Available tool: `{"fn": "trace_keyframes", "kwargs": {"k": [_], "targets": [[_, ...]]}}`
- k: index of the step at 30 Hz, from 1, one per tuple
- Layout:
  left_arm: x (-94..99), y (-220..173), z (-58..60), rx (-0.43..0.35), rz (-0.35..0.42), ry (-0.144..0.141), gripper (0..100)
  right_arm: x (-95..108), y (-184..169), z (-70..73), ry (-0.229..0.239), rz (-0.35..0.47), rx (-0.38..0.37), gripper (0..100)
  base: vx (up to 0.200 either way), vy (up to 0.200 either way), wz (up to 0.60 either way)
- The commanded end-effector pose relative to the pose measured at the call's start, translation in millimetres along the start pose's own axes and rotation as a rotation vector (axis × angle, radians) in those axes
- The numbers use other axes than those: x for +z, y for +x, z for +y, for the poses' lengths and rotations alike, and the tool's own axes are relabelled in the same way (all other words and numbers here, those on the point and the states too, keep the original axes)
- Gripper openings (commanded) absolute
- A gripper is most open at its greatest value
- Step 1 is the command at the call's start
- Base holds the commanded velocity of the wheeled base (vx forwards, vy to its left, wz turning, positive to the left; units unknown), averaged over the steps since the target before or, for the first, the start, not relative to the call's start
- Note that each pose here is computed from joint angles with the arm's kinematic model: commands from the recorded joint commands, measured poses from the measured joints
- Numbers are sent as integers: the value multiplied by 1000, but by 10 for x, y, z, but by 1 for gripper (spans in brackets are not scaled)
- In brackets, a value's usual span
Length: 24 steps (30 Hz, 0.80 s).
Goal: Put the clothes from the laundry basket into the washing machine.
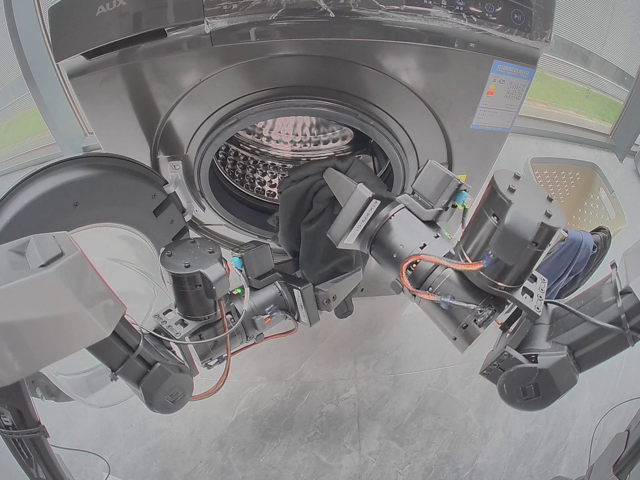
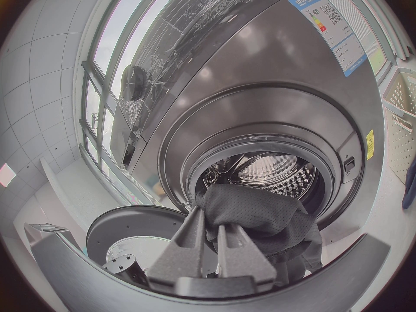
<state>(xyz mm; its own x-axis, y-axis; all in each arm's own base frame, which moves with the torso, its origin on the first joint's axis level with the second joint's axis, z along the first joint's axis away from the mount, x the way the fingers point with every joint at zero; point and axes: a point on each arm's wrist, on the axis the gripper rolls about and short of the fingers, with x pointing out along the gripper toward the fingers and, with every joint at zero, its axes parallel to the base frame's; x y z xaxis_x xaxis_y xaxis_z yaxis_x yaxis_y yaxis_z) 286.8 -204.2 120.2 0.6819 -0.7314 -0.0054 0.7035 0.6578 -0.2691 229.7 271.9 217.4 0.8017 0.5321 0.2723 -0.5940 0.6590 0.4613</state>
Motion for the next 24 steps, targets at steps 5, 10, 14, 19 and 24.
{"fn": "trace_keyframes", "kwargs": {"k": [5, 10, 14, 19, 24], "targets": [[27, -7, -15, 2, -22, 4, 0, 23, -9, -2, 0, -4, -1, 0, 0, 0, 0], [126, -204, -148, -26, -30, 10, 0, 40, 8, -58, -5, -9, -16, 0, 0, 0, 0], [212, -414, -258, -49, -34, 14, 0, 4, -19, -149, -19, 11, -40, 0, 0, 0, 0], [312, -579, -374, -79, -60, 20, 0, -84, -97, -204, -33, 57, -53, 100, 0, 0, 0], [392, -642, -410, -98, -88, 24, 0, -105, -219, -255, -67, 108, -53, 100, 0, 0, 0]]}}
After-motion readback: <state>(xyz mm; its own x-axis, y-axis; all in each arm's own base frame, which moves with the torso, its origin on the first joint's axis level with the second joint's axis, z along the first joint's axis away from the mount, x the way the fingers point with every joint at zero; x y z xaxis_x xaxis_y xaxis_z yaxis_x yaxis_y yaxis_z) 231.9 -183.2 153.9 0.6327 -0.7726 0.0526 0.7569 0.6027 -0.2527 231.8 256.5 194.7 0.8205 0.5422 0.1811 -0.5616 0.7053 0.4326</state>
